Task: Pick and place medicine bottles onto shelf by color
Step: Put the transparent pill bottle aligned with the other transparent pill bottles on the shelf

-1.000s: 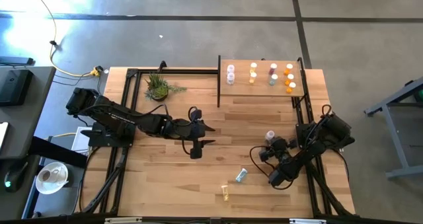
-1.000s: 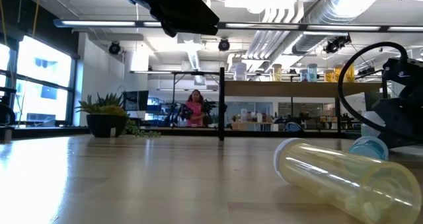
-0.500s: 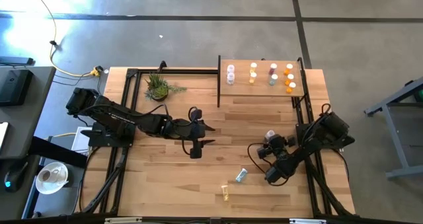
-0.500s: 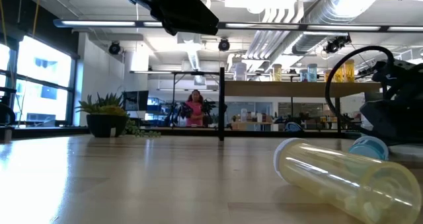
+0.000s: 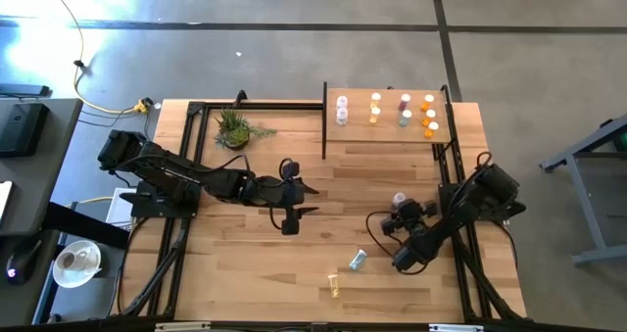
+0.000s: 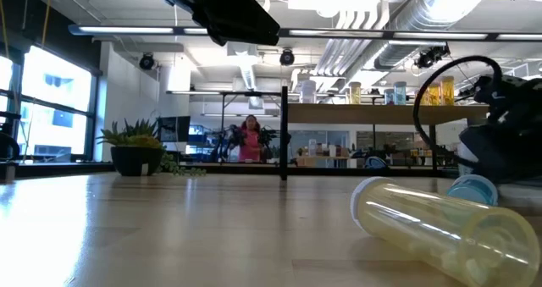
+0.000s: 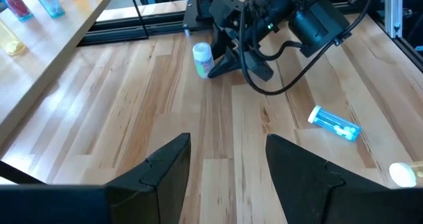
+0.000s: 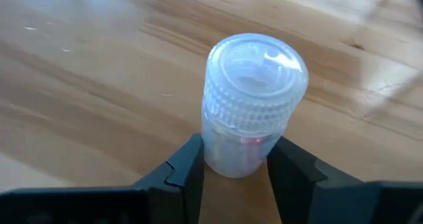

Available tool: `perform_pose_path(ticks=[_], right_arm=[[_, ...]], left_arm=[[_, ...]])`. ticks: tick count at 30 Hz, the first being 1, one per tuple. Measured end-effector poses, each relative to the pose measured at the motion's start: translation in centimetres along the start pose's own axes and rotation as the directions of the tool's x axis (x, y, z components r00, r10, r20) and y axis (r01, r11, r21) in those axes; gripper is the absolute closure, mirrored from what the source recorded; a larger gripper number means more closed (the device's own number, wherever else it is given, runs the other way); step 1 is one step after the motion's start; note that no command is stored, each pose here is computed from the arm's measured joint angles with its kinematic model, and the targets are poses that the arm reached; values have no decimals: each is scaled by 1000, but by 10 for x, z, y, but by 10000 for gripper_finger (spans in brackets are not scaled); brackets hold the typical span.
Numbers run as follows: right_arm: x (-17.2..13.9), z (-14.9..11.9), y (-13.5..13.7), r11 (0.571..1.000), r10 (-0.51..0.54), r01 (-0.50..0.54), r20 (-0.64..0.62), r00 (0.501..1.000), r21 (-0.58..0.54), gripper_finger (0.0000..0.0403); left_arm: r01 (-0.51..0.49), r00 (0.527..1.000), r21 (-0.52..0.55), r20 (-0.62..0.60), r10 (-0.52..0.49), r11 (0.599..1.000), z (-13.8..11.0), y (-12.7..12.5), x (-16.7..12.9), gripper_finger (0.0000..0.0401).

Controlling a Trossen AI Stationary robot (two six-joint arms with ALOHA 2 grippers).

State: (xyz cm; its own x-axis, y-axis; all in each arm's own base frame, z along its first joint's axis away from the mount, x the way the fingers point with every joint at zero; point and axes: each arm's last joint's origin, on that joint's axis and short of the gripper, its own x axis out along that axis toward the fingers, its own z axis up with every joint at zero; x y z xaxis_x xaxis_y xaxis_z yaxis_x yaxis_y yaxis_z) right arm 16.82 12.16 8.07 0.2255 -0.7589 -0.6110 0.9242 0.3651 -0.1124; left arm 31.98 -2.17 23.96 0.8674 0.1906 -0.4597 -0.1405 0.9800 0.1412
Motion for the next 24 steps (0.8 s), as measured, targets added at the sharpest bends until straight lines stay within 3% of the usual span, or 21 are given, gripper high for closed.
perform_pose_path(ticks=[11,24], right_arm=[[-23,28,13,992,122,-122,-15,992,-40,280],[-26,91,13,970,215,-218,-37,976,-109,280]], left_arm=[[-22,999,56,-47,25,998,-4,9,2,215],[-10,992,136,-125,27,991,-16,74,11,215]])
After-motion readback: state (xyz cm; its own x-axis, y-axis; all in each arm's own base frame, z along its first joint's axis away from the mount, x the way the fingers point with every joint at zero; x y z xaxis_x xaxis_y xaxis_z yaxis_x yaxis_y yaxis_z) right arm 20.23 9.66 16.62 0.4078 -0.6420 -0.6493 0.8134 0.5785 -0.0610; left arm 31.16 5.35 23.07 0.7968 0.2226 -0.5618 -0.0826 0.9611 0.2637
